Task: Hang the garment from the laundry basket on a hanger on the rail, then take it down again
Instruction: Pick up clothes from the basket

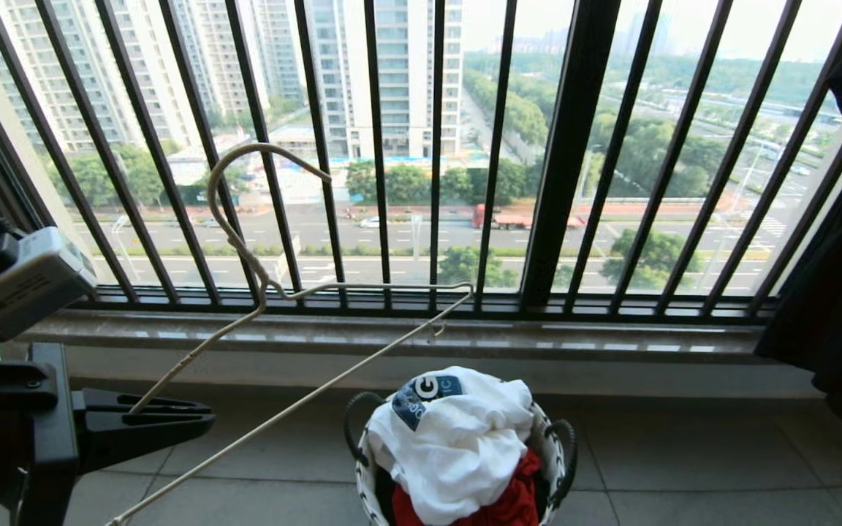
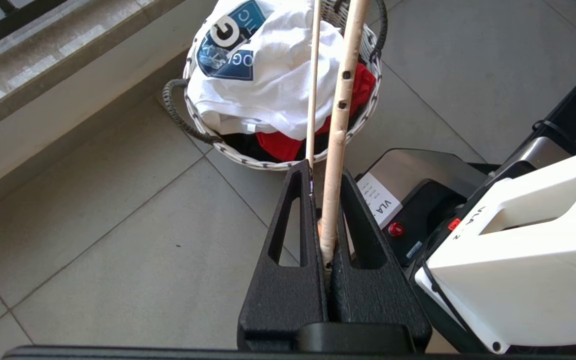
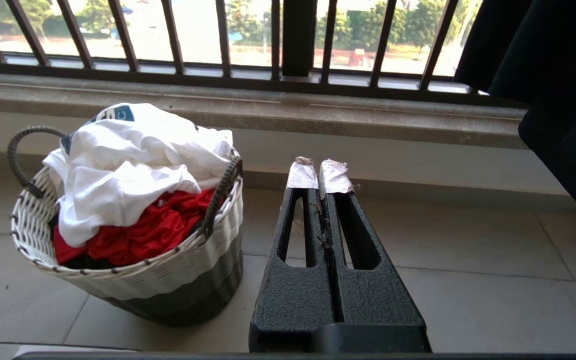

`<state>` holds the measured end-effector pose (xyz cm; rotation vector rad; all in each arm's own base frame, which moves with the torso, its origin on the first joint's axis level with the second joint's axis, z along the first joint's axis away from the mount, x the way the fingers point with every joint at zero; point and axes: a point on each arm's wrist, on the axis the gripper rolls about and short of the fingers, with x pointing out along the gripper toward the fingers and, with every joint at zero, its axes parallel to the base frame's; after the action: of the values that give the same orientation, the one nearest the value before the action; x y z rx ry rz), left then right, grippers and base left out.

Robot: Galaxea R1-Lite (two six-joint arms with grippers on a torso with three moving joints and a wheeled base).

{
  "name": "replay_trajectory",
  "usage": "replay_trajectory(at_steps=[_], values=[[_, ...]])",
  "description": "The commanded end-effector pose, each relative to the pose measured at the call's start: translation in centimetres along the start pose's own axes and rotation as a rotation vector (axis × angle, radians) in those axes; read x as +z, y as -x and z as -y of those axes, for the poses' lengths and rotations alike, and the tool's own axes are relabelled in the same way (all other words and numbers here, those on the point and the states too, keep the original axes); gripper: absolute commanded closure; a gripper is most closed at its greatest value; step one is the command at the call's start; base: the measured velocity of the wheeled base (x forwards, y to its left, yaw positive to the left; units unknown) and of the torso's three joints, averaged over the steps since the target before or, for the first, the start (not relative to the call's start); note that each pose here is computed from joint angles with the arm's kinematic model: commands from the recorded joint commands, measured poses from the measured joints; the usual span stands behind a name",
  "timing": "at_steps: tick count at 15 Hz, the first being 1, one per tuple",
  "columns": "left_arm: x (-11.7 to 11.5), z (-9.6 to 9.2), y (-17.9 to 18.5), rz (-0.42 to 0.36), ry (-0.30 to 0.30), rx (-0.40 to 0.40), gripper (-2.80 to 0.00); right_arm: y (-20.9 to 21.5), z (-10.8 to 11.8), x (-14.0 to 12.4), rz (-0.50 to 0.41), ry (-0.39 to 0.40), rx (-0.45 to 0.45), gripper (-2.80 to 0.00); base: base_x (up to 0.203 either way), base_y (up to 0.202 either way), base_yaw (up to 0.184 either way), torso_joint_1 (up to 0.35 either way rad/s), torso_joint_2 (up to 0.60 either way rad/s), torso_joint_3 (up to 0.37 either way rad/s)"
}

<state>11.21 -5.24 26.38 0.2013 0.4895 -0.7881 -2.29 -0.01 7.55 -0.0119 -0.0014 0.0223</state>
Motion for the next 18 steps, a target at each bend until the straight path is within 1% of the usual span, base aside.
replay_trajectory(at_steps=[1,10,18], values=[[-0.01,-0.03,-0.03,-0.003,0.001,0.0,0.0,-0.01,0.0,0.0,-0.001,0.0,0.001,0.0,0.0,0.0,0.0,0.001,0.0,-0.19],[0.02,-0.03,0.01,-0.002,0.003,0.005,0.0,-0.01,0.0,0.0,-0.001,0.0,0.001,0.0,0.0,0.0,0.0,0.002,0.0,-0.198],[0.07,0.04,0.21,0.018,-0.005,0.01,0.0,-0.01,0.0,0.0,-0.001,0.0,0.001,0.0,0.0,0.0,0.0,0.002,0.01,-0.196]])
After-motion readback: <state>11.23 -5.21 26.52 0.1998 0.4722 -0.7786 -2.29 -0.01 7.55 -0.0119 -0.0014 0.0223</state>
